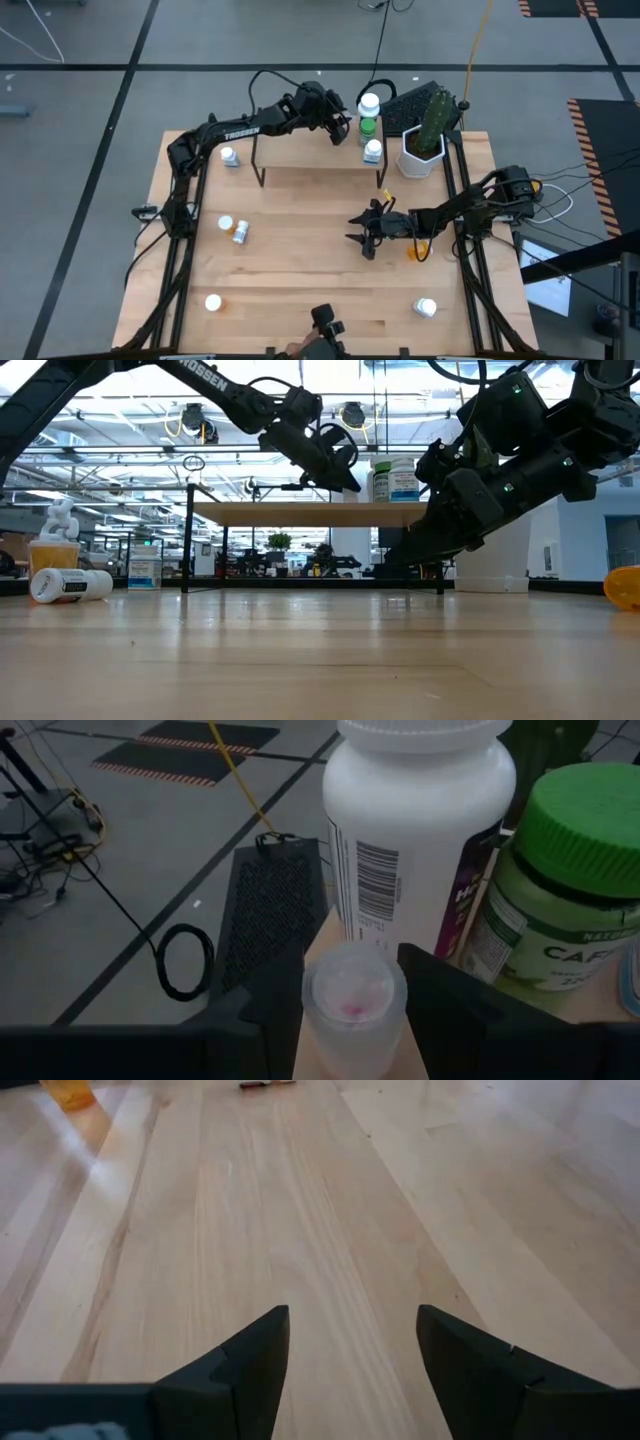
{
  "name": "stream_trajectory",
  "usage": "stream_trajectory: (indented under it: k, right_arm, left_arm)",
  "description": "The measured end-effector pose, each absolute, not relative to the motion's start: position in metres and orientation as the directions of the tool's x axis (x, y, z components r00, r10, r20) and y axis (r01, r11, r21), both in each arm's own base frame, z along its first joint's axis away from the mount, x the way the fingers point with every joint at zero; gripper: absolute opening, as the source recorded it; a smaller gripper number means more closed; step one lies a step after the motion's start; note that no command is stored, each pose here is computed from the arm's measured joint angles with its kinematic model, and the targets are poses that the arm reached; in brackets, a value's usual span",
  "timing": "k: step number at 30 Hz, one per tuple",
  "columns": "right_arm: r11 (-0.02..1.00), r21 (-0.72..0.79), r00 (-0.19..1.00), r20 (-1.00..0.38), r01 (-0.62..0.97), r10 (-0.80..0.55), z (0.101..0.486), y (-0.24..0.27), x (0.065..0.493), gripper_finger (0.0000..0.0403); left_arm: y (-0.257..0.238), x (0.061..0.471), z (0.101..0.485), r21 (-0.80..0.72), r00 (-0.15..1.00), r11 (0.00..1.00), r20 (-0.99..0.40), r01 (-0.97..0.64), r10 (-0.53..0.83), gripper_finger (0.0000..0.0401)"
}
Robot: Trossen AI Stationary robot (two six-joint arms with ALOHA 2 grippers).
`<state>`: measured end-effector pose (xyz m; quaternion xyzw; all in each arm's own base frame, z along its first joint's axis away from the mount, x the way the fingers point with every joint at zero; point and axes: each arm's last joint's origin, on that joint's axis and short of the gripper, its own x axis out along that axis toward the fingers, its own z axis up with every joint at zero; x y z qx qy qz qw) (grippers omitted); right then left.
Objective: Pick and place medicine bottles onto shelf by color
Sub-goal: Put the transparent pill bottle on the shelf, then put the top right orange pill bottle on the shelf
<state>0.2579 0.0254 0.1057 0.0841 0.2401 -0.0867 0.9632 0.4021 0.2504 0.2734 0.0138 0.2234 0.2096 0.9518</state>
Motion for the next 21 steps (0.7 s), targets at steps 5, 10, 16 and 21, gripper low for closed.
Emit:
stream_trajectory:
  k: [5, 10, 16, 21]
  right_arm:
    - [0.971, 0.120, 0.870, -0.477, 0.207, -0.127, 0.1057, 0.0254, 0.2579, 0.0212]
    - [0.971, 0.120, 0.870, -0.477, 0.207, -0.127, 0.1057, 0.0254, 0.2579, 0.0212]
    - [0.972, 0.116, 0.870, -0.477, 0.205, -0.127, 0.1058, 0.0254, 0.2580, 0.0212]
    - [0.981, 0.068, 0.870, -0.476, 0.184, -0.130, 0.1058, 0.0253, 0.2580, 0.0212]
  left_arm:
    - [0.2512, 0.4016, 0.2734, 0.121, 0.812, 0.911, -0.419, -0.394, 0.407, 0.0181]
    - [0.2513, 0.4016, 0.2735, 0.126, 0.812, 0.911, -0.418, -0.393, 0.407, 0.0209]
    - [0.2512, 0.4016, 0.2738, 0.145, 0.812, 0.912, -0.418, -0.384, 0.408, 0.0233]
    - [0.2491, 0.3995, 0.2807, 0.169, 0.817, 0.911, -0.405, -0.375, 0.411, 0.0258]
